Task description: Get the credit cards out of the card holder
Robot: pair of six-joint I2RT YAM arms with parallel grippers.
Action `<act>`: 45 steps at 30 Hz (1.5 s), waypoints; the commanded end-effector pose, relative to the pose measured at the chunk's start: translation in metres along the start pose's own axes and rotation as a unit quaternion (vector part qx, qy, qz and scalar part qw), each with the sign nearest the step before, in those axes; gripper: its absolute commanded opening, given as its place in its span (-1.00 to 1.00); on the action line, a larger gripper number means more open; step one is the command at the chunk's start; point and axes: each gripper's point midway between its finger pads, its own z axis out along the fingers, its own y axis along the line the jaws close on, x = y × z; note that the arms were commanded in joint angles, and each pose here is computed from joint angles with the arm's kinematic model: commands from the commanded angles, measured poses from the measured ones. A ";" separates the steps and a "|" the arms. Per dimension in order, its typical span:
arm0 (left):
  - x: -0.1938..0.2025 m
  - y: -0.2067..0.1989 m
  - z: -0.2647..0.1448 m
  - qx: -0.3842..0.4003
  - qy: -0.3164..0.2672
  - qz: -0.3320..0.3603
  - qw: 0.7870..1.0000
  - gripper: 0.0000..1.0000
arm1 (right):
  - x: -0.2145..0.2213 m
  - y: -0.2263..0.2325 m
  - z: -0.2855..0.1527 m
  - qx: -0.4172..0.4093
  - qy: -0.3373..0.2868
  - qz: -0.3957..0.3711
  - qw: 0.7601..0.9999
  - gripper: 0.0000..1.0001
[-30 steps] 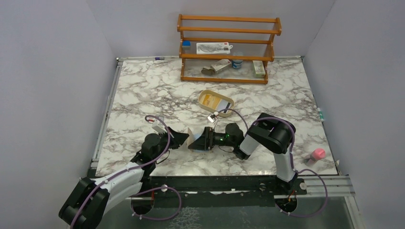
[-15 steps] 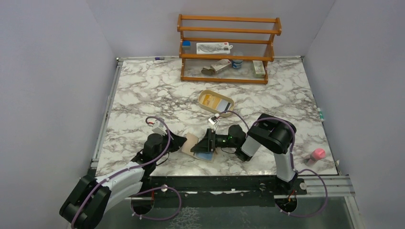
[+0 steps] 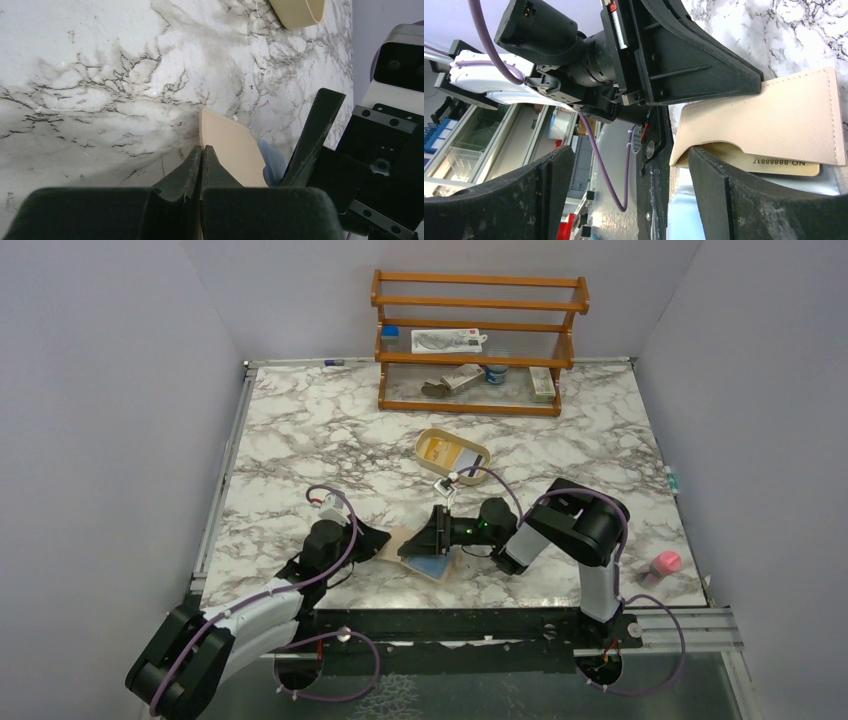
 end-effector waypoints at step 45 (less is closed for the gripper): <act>0.008 0.048 -0.010 -0.085 -0.051 -0.174 0.980 -1.00 | 0.011 -0.084 -0.024 0.277 -0.034 0.204 0.938 0.81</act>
